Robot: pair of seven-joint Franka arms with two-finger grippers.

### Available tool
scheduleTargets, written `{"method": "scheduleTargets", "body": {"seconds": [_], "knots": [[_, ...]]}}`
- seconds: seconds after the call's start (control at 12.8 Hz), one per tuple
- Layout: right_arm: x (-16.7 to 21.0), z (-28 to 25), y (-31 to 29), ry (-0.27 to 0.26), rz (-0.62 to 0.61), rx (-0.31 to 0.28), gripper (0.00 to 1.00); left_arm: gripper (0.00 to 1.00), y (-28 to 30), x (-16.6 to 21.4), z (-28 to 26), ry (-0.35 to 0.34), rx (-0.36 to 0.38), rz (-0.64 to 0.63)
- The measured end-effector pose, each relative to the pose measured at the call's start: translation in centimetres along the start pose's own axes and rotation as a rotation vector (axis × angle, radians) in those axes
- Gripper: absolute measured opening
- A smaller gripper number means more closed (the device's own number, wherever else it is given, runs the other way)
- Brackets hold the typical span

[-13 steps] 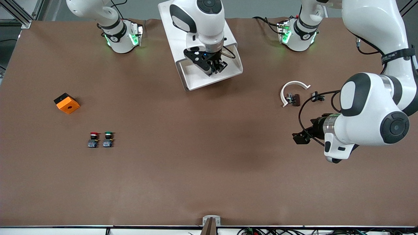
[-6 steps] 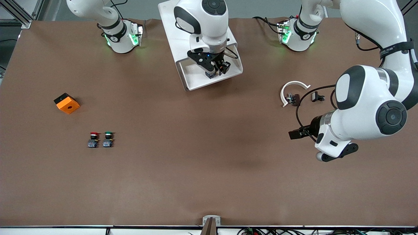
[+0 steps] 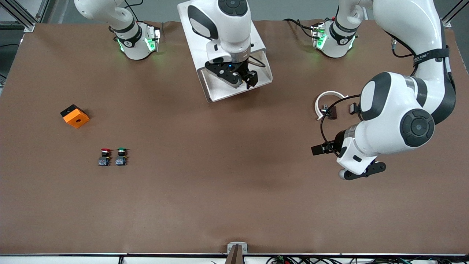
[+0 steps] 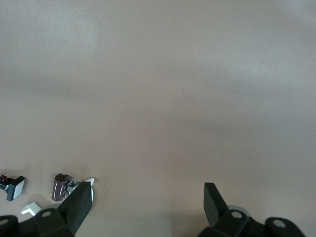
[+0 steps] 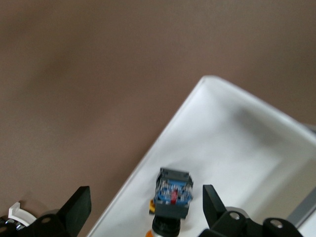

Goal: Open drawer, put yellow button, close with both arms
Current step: 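Lower the yellow button into the open drawer and open the right gripper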

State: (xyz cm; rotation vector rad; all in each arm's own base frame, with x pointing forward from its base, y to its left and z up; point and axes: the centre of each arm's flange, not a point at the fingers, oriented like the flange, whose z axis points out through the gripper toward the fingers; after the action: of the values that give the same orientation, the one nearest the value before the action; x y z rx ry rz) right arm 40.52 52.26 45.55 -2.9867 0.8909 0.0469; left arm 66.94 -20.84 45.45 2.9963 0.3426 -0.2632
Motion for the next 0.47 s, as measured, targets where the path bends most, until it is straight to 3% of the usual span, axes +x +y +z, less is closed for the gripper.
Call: {"method": "scheduleTargets", "body": {"seconds": [0.47], "knots": [[14.9,-5.4,3.6,-0.052,-0.277,-0.025,1.00,1.00,1.8,-1.1,1.5,0.007,0.067,0.041]]}}
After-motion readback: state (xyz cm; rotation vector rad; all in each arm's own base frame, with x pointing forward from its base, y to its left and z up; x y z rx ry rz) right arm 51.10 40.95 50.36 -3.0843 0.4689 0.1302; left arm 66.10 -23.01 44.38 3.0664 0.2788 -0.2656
